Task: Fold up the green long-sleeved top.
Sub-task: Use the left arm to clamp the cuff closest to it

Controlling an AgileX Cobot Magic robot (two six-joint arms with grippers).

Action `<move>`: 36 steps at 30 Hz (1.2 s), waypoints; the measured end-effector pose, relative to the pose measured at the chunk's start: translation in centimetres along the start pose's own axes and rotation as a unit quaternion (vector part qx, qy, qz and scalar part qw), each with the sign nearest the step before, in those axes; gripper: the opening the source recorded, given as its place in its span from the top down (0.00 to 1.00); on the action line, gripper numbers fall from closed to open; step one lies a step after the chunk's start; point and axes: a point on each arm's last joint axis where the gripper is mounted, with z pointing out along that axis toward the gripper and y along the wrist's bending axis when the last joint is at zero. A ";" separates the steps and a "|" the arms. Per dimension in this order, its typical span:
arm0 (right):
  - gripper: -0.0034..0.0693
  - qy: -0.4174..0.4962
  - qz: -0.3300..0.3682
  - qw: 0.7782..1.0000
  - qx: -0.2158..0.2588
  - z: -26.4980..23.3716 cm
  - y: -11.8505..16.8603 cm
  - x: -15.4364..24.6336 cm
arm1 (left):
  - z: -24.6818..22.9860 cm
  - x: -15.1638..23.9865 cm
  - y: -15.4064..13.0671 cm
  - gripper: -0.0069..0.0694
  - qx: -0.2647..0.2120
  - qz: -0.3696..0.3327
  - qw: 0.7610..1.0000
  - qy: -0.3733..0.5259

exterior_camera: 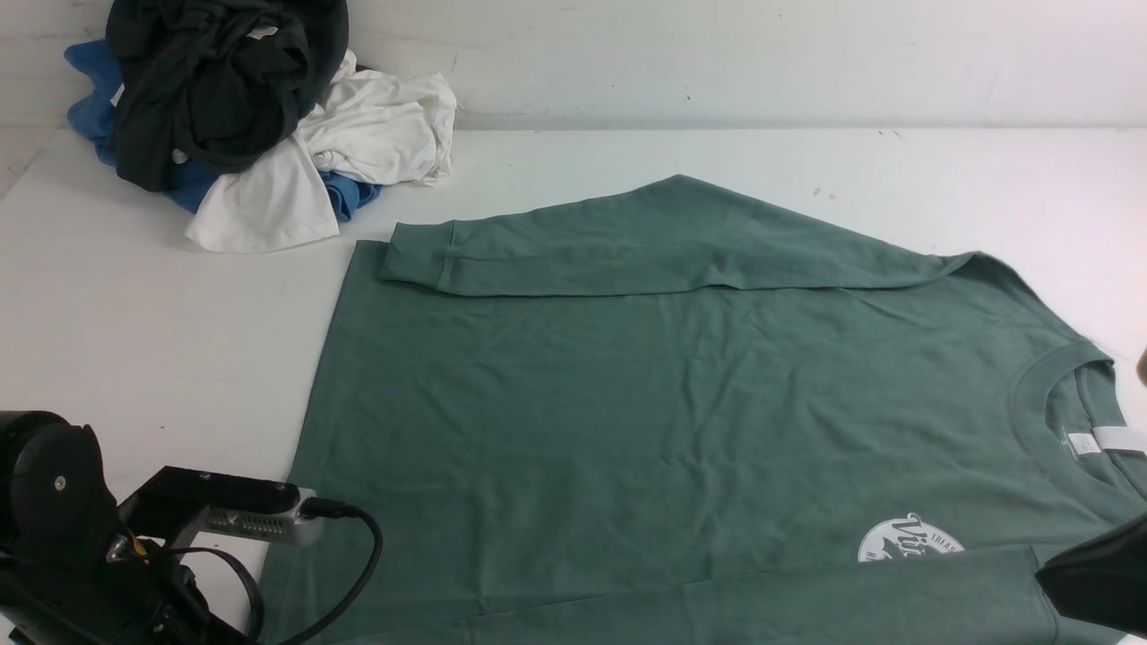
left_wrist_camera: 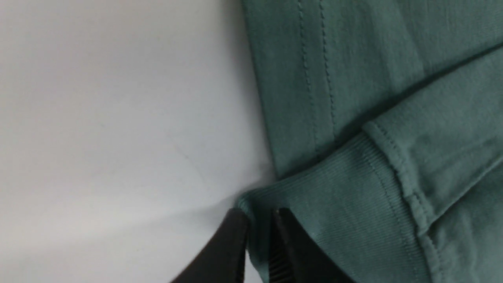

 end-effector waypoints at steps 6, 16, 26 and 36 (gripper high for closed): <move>0.97 -0.003 0.000 1.000 0.001 0.0 0.0 -0.1 | 0.0 0.1 0.0 0.46 0.000 -0.004 1.000 0.005; 0.97 -0.004 -0.001 1.000 0.002 0.0 0.0 -0.1 | 0.0 -0.1 0.0 0.61 -0.001 -0.005 1.000 -0.006; 0.97 -0.005 -0.001 1.000 0.002 0.0 0.0 -0.1 | 0.0 0.0 0.0 0.82 -0.001 -0.005 1.000 -0.003; 0.97 -0.005 -0.001 1.000 0.002 0.0 0.0 -0.1 | 0.7 -0.1 0.1 0.34 0.000 -0.018 1.000 0.017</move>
